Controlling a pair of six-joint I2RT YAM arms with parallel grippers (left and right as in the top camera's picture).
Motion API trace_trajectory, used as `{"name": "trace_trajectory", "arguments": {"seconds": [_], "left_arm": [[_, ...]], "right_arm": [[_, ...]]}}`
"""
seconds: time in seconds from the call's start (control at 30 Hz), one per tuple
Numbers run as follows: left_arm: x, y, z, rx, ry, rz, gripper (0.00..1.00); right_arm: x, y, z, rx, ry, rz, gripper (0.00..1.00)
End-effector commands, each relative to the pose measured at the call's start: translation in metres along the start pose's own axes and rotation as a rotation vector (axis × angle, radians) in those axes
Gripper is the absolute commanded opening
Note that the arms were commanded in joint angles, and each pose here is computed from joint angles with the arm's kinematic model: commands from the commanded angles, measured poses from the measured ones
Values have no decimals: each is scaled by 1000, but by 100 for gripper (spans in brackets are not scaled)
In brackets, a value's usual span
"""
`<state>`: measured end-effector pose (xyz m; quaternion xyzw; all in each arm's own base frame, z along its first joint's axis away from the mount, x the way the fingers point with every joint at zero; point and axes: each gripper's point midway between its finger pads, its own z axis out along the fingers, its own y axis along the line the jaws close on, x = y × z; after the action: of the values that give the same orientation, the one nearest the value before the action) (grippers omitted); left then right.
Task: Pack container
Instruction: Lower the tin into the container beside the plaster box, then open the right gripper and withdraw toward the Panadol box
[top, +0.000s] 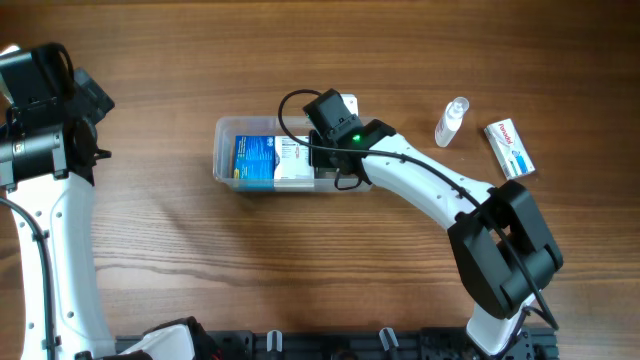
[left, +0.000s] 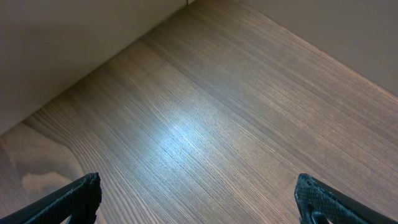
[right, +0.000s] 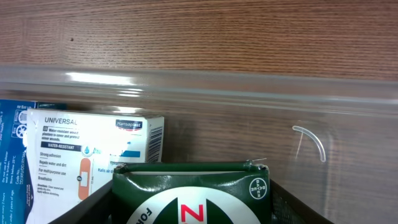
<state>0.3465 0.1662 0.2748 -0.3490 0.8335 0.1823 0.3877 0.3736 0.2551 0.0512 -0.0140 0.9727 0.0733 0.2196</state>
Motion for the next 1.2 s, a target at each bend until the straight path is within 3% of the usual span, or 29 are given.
{"name": "trace_trajectory", "arguments": {"seconds": [0.0,0.3,0.43,0.53,0.7,0.97,1.17], "left_arm": [[-4,4,-2,-12,-14,8,100],[-4,4,-2,-12,-14,8,100],[-4,4,-2,-12,-14,8,100],[-4,4,-2,-12,-14,8,100],[-4,4,-2,-12,-14,8,100],[-4,4,-2,-12,-14,9,100],[-4,4,-2,-12,-14,8,100]], "right_arm": [[-4,-5,4,44,-16,40,62],[-4,-6,4,47,-15,40,62],[-4,-6,4,46,-15,39,80],[-4,-6,4,45,-16,37,84],[-4,-6,4,45,-16,37,84],[-5,-5,3,43,-19,13,76],[-47,-4,-64,10,-177,-60,75]]}}
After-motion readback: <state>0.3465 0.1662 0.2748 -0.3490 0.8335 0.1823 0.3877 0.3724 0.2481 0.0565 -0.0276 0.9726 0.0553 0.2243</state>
